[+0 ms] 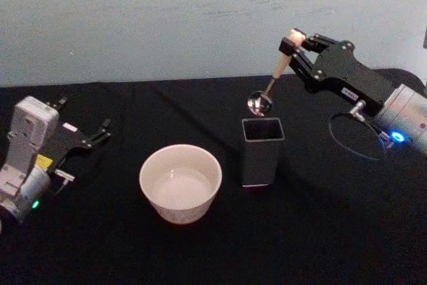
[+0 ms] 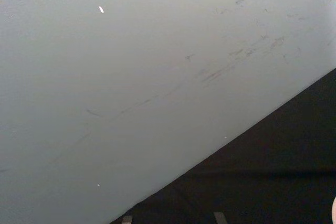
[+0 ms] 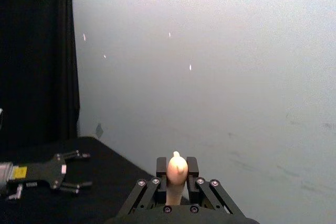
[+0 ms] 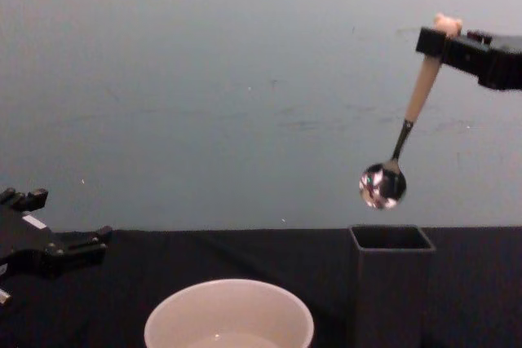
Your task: Pick up the stirring spoon with one hand, stir inside the cup, then place it back in its original position.
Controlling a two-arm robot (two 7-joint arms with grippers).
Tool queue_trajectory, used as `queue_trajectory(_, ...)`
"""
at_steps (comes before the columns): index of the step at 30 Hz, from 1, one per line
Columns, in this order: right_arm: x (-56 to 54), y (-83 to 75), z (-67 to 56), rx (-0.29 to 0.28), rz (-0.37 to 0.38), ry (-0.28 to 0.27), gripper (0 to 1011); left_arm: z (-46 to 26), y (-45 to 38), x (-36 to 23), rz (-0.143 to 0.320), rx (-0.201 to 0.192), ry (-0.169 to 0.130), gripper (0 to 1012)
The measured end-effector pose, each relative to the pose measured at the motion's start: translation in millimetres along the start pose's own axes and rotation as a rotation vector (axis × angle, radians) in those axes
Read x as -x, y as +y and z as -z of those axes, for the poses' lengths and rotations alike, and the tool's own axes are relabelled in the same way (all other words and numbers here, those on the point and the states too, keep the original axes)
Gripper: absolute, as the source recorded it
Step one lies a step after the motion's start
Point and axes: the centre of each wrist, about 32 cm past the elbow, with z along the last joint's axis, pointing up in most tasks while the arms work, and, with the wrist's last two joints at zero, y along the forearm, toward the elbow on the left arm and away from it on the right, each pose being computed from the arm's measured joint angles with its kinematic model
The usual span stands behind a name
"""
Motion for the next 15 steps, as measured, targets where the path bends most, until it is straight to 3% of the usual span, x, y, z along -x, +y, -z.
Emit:
queue_trajectory(5, 2.0, 7.7, -3.5, -0.025, -0.013, -0.012, 214, 0.0, 0.0, 0.0, 0.000, 0.000, 0.000, 1001)
queue_trajectory(15, 11.2, 30.1, 5.2, -0.014, -0.064, -0.026, 214, 0.0, 0.0, 0.0, 0.000, 0.000, 0.000, 1001)
